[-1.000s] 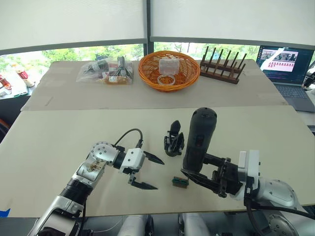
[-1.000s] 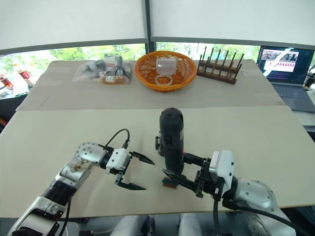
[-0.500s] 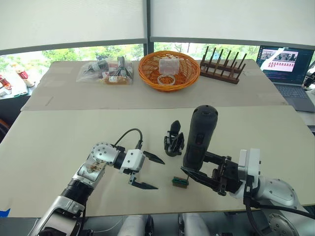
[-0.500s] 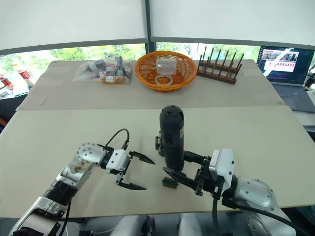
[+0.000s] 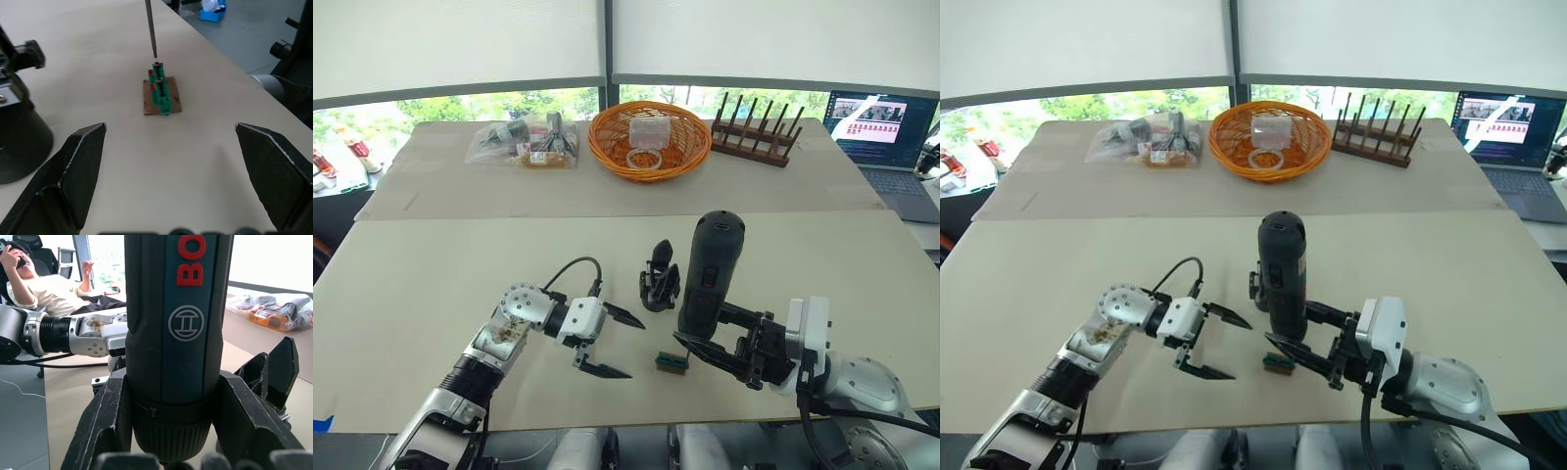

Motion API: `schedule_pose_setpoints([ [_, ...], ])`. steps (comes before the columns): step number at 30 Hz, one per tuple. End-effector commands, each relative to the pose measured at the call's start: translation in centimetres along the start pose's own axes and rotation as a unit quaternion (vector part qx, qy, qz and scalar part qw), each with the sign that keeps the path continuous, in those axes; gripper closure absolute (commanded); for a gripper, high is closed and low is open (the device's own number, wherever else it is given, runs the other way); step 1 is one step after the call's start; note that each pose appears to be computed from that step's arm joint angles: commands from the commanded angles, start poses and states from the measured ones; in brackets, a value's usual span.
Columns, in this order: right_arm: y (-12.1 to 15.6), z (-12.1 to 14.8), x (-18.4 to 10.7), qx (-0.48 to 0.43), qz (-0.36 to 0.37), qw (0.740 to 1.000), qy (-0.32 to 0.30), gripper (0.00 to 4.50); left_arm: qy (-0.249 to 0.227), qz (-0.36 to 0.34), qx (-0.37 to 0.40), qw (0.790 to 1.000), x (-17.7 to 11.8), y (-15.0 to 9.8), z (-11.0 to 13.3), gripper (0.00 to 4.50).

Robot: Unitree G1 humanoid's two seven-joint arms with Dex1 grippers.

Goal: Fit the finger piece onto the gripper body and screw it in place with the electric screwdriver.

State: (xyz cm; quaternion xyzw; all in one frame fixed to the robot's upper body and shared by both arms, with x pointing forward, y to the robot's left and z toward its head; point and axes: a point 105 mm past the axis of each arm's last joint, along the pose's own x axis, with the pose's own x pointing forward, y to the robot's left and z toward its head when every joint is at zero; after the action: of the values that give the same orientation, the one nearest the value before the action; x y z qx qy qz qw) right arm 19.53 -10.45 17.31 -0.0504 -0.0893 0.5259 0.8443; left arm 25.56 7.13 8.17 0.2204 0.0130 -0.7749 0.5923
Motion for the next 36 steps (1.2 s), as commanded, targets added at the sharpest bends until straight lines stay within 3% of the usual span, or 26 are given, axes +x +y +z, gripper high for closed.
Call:
schedule_pose_setpoints([
  [1, 0.82, 1.91, 0.17, -0.036, 0.016, 0.999, -0.028, 2.61, -0.004, -0.006, 0.010, 1.000, 0.40, 0.10, 0.49, 0.00],
  [36, 0.32, 1.59, 0.24, -0.042, 0.012, 0.999, -0.026, 2.61, 0.006, -0.005, 0.008, 1.000, 0.50, 0.41, 0.54, 0.00],
])
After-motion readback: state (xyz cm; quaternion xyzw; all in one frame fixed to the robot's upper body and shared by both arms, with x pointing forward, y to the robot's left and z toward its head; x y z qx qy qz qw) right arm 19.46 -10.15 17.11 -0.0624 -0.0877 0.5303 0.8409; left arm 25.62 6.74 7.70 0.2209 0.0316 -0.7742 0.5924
